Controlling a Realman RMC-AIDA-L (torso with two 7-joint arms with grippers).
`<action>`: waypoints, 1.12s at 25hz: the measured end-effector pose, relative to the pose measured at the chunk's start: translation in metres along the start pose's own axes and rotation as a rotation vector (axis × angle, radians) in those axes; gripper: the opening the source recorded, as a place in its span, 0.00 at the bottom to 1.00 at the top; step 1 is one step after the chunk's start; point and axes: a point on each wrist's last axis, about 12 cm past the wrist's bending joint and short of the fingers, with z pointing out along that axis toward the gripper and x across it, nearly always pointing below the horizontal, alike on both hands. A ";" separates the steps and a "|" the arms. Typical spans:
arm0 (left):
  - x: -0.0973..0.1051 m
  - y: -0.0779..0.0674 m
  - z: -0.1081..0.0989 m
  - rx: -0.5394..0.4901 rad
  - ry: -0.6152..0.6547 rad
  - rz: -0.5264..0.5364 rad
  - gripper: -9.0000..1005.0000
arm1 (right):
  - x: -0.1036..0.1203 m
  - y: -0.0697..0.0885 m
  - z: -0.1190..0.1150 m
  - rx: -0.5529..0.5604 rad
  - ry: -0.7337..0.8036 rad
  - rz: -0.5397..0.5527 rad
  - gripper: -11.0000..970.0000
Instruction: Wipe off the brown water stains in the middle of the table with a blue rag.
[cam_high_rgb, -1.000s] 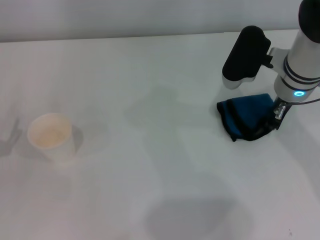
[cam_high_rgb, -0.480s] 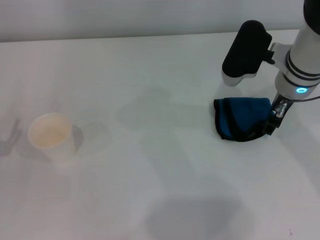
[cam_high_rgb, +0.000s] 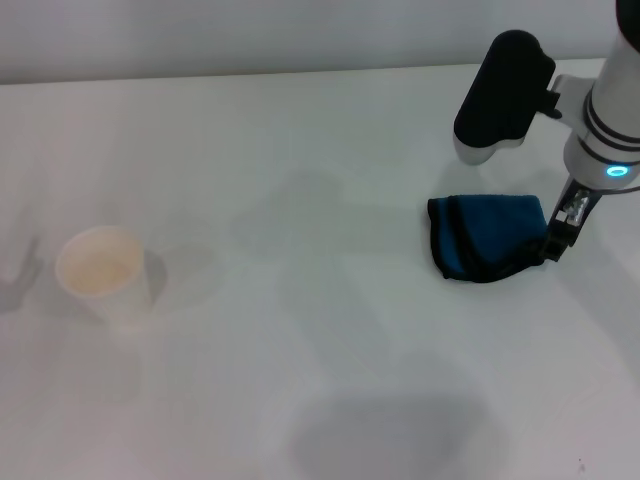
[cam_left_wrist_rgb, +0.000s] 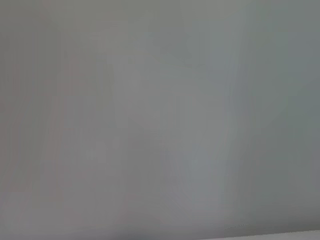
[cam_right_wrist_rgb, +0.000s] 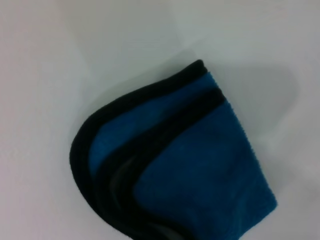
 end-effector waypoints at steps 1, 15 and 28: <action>0.000 0.000 0.000 0.000 0.000 0.000 0.87 | 0.000 0.000 -0.002 0.003 -0.004 0.000 0.83; 0.000 0.001 0.000 -0.001 0.001 0.001 0.87 | 0.003 0.000 -0.016 0.022 -0.015 -0.001 0.83; 0.000 0.001 0.000 -0.001 -0.001 0.001 0.87 | 0.010 0.001 -0.044 0.083 -0.049 -0.006 0.82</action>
